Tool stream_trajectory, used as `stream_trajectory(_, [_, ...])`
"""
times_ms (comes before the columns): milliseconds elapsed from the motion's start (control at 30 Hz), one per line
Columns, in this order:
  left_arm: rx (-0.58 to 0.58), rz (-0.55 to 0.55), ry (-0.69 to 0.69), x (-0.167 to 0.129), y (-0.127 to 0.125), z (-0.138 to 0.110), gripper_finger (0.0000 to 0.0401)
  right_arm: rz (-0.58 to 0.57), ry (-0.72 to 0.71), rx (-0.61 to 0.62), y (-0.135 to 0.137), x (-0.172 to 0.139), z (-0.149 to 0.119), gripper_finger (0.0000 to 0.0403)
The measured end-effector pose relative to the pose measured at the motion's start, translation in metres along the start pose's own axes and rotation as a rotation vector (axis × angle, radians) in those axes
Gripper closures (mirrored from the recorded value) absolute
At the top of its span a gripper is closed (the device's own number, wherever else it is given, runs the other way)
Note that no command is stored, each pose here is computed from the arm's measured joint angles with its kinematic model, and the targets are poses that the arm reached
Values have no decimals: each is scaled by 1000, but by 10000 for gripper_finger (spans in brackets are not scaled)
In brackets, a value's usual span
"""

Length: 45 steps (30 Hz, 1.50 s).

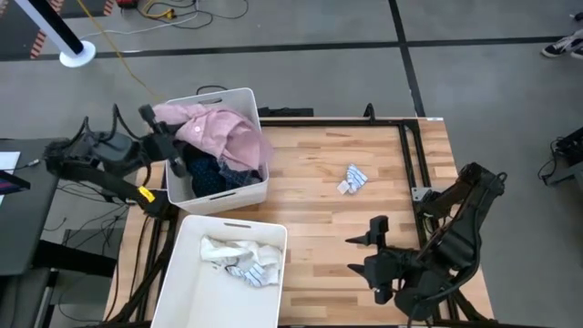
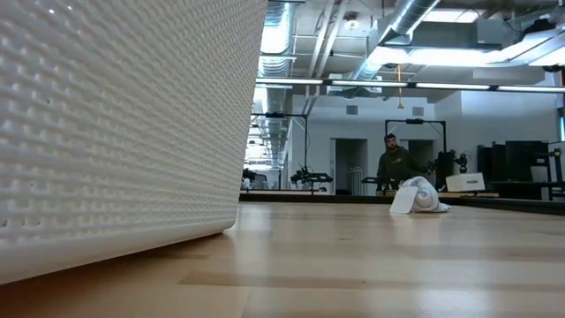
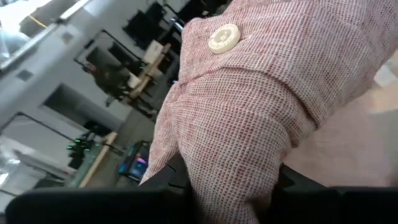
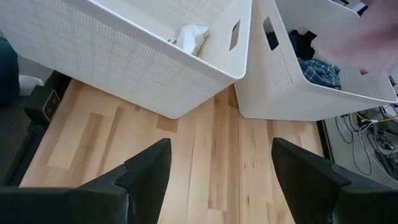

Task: Sort clothes
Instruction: Put the pink shirt into the top white laundry organizer

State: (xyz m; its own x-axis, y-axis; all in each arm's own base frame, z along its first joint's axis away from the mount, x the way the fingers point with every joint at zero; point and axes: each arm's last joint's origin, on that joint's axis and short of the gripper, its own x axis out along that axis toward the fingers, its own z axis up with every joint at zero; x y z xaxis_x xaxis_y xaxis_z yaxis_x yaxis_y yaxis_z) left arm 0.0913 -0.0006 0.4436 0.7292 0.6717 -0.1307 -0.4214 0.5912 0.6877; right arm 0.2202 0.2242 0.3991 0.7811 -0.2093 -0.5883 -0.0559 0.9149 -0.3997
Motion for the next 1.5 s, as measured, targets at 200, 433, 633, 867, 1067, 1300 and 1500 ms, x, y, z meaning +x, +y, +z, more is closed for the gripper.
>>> stream_trajectory(200, [-14, -50, 15, 5, -5, -7, 321, -6, 16, -6, 6, 7, -6, 112])
stream_trajectory(433, [-14, -63, 46, 13, -14, -21, 321, -8, 20, 19, 8, 9, -8, 112])
stream_trajectory(633, [-41, -61, 78, 14, -13, -37, 321, -7, 18, 30, 8, 9, -8, 112])
stream_trajectory(867, [-67, -94, 126, 23, -25, -55, 321, -6, 16, 37, 8, 9, -7, 112])
stream_trajectory(1067, [-45, -156, 142, 44, -44, -63, 321, -12, 19, 37, 6, 11, -7, 112])
stream_trajectory(1300, [-94, -247, 165, 64, -48, -73, 321, -10, 14, 47, 7, 11, -6, 112])
stream_trajectory(1500, [-202, -326, 182, 79, -41, -83, 321, -8, 13, 47, 7, 10, -6, 112])
